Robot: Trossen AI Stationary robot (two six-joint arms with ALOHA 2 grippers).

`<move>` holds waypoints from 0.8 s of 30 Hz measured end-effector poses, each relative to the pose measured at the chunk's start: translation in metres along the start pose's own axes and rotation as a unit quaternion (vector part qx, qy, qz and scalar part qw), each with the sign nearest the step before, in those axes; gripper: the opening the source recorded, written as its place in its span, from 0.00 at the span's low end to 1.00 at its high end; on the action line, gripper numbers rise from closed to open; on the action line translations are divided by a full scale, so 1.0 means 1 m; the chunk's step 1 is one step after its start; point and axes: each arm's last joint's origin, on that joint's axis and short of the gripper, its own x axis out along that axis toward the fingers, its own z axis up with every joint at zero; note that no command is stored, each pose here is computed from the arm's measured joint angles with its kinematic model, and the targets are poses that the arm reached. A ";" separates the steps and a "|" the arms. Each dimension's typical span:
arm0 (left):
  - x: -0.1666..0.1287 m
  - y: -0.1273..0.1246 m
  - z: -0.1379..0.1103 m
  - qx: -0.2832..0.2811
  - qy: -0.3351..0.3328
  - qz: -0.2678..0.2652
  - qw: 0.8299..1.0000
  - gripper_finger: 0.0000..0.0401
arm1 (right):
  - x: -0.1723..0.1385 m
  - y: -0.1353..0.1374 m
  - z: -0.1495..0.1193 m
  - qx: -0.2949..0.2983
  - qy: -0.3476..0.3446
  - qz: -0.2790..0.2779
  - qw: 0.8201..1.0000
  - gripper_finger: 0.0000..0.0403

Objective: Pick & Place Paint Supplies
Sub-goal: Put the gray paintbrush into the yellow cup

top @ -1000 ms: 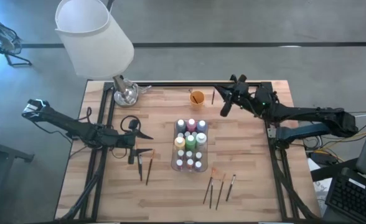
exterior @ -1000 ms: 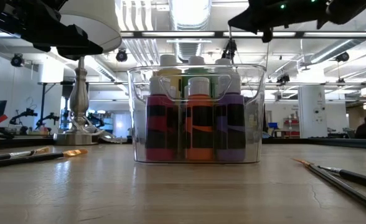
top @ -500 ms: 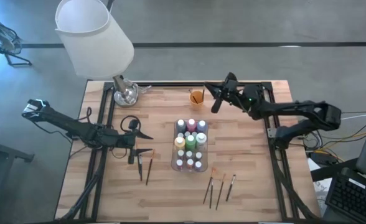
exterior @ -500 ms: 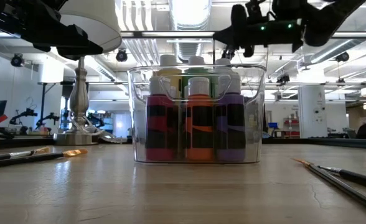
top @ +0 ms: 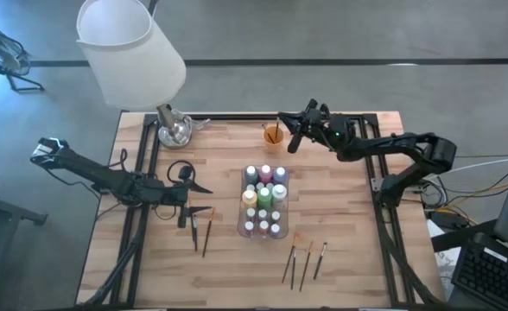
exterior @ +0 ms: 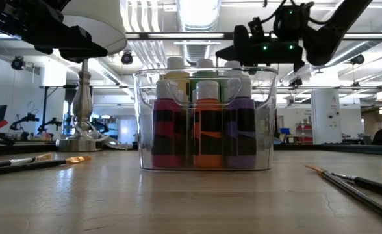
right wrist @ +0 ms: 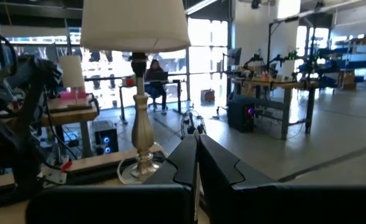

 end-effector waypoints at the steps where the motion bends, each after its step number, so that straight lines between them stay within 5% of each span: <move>1: 0.000 0.000 0.000 0.000 0.000 0.000 1.000 0.55 | 0.002 0.000 -0.003 0.002 0.004 0.001 1.000 0.02; 24: 0.000 0.000 0.000 0.000 0.000 0.000 1.000 0.55 | 0.020 -0.005 -0.056 0.022 0.093 -0.007 0.995 0.02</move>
